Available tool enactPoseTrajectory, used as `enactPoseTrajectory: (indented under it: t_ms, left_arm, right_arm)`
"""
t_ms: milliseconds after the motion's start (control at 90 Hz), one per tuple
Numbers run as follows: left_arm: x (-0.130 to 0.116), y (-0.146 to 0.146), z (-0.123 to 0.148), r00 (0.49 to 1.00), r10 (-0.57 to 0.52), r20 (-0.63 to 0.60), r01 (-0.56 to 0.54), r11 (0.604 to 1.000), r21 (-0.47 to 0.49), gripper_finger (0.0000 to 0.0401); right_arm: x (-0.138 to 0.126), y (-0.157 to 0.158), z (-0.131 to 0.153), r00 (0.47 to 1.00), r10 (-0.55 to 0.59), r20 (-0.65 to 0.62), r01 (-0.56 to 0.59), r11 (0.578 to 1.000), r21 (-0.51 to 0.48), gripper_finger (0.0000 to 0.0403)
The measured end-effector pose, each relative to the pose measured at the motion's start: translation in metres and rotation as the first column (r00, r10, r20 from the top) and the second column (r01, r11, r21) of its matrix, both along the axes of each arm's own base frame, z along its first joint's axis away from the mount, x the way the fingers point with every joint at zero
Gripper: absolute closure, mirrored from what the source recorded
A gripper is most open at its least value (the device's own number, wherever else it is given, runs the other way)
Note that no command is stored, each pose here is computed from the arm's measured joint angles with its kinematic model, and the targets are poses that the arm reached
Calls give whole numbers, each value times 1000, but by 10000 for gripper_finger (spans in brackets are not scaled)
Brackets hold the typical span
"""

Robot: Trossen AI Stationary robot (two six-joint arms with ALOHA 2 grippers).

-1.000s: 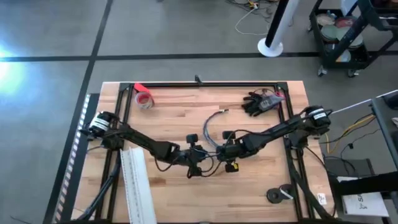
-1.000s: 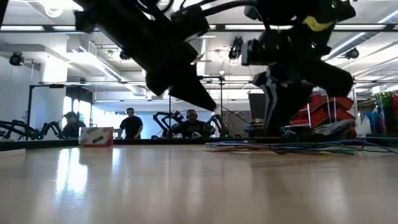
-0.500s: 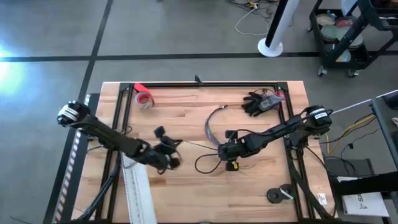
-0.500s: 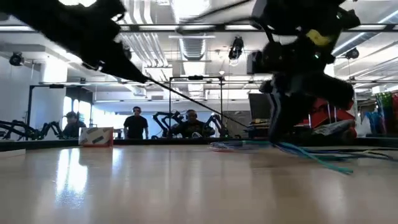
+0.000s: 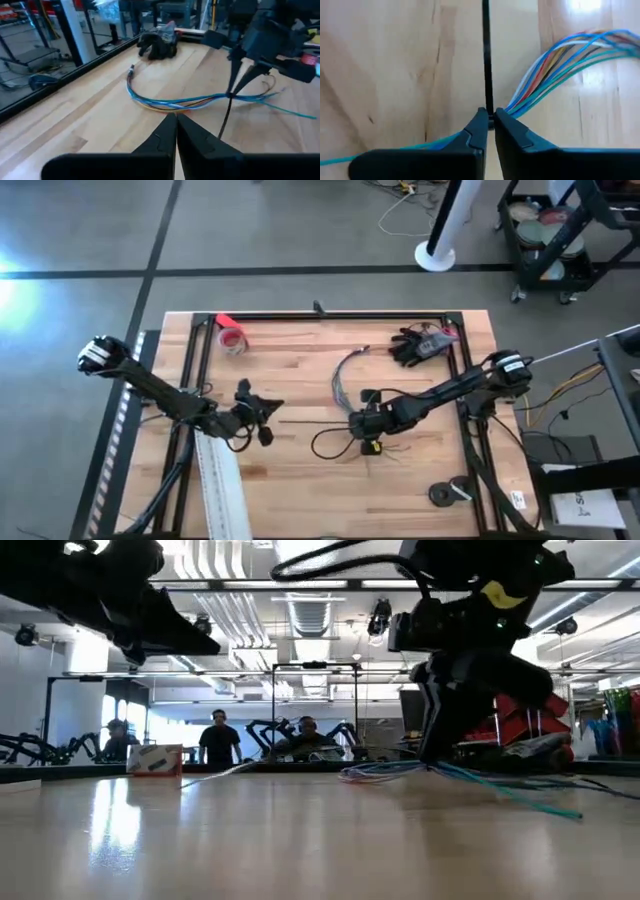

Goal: Ziptie cables
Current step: Put a zip tie on the cables, then put the zip-tied cables in the cable duct

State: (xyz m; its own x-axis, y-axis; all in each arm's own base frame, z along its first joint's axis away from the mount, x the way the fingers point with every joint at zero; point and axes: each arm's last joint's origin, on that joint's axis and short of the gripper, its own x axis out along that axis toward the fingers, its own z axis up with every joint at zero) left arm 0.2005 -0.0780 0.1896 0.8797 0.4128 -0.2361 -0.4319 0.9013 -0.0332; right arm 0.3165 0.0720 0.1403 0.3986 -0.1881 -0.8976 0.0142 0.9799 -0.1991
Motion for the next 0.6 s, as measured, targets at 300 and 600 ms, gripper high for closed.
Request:
enactPoseTrajectory:
  t_ms: [300,600]
  left_arm:
    - [8,-7,13,997,-79,12,79,997,-7,401]
    - [14,-14,26,972,-233,23,234,972,-38,401]
  right_arm:
    - [5,2,13,1000,-23,21,23,1000,20,218]
    - [4,2,12,976,-214,37,210,972,105,175]
